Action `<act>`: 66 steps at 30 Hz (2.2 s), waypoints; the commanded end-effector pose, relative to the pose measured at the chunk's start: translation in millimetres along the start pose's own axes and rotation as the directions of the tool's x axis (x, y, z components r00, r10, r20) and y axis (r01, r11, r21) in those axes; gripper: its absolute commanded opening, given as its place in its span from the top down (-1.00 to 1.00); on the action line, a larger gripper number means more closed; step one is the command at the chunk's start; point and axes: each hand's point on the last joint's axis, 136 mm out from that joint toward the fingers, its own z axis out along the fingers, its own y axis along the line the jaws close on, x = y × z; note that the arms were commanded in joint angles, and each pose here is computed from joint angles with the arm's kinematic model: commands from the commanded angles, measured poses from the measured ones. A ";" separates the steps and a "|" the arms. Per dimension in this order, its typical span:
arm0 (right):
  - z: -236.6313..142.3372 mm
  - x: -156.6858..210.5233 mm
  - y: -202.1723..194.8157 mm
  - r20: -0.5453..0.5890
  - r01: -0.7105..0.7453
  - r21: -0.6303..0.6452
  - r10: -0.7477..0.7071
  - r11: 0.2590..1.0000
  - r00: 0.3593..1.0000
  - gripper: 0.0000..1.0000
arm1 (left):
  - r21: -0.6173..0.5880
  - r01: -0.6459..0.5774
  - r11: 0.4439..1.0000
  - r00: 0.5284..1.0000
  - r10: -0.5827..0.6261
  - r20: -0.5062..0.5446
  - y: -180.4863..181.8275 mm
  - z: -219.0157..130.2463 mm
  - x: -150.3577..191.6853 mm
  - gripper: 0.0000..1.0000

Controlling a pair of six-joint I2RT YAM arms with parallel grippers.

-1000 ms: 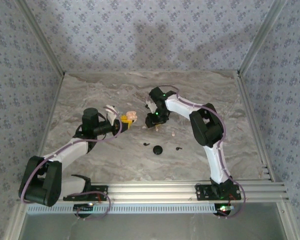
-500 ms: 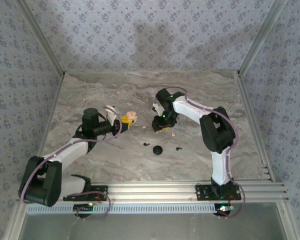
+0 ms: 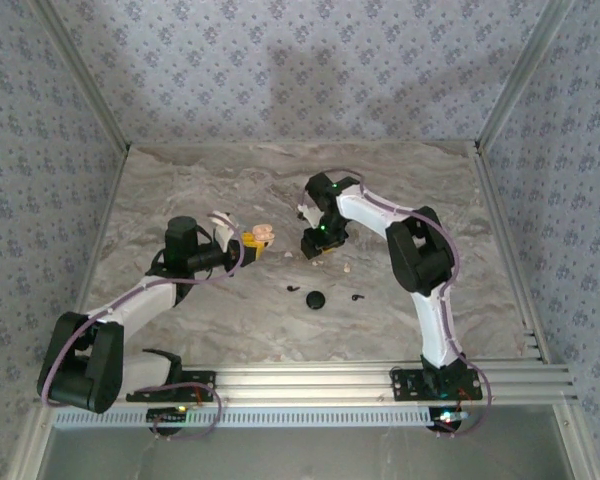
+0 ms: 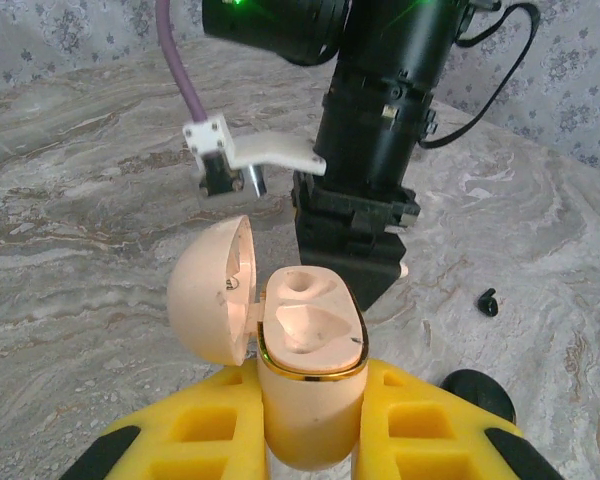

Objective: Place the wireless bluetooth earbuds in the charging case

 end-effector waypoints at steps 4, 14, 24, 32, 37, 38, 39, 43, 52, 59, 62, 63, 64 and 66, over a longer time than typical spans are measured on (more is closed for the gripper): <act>7.1 18.7 8.2 -0.068 0.018 -0.037 -0.020 0.999 0.997 -0.03 | -0.003 -0.038 0.999 0.999 0.038 0.028 1.6 -1.9 -17.1 0.74; -0.4 43.7 29.5 -0.069 -0.045 -0.122 0.037 0.992 0.997 0.07 | -0.003 -0.036 0.999 0.999 0.036 0.030 1.4 -2.2 -16.8 0.74; -43.6 25.6 28.9 0.035 -0.086 -0.014 0.087 0.996 0.996 0.09 | -0.013 -0.039 0.999 0.999 0.039 0.034 1.1 -4.2 -18.0 0.74; -36.8 16.8 9.2 -0.040 -0.009 0.190 0.017 0.982 0.999 0.15 | -0.021 -0.036 0.999 0.999 0.037 0.029 2.2 -4.4 -16.4 0.74; -26.1 6.8 6.2 -0.073 0.069 0.243 -0.053 0.968 0.996 0.15 | -0.027 -0.043 0.999 0.999 0.044 0.031 2.2 -5.3 -18.1 0.74; -23.7 5.0 6.8 -0.076 0.079 0.244 -0.062 0.967 0.995 0.15 | -0.029 -0.043 0.999 0.999 0.044 0.030 2.6 -5.4 -17.5 0.74; -21.5 2.8 7.7 -0.078 0.087 0.244 -0.070 0.966 0.994 0.15 | -0.030 -0.043 0.999 0.999 0.044 0.029 2.7 -5.5 -17.2 0.74; -9.9 1.9 13.3 -0.107 0.114 0.239 -0.091 0.964 0.990 0.15 | -0.031 -0.043 0.999 0.999 0.043 0.026 3.1 -5.2 -16.3 0.74; 6.9 11.2 14.6 -0.172 0.150 0.249 -0.109 0.957 0.979 0.21 | -0.030 -0.041 0.999 0.999 0.041 0.022 3.3 -4.9 -14.4 0.74; 15.0 13.9 12.5 -0.199 0.164 0.255 -0.115 0.953 0.973 0.27 | -0.032 -0.039 0.999 0.999 0.040 0.021 3.6 -4.7 -13.2 0.74; 16.8 14.3 11.9 -0.203 0.169 0.263 -0.117 0.950 0.972 0.30 | -0.031 -0.038 0.999 0.999 0.039 0.019 3.4 -4.5 -12.5 0.74; 17.5 14.0 11.5 -0.202 0.169 0.265 -0.117 0.949 0.972 0.32 | -0.031 -0.037 0.999 0.999 0.038 0.019 3.8 -4.5 -12.2 0.75; 17.4 13.8 11.6 -0.201 0.170 0.265 -0.118 0.949 0.973 0.34 | -0.032 -0.038 0.999 0.999 0.039 0.020 3.8 -4.5 -12.6 0.74; 18.5 13.8 11.5 -0.200 0.170 0.266 -0.118 0.949 0.973 0.38 | -0.031 -0.037 0.999 0.999 0.038 0.018 3.7 -4.5 -11.9 0.74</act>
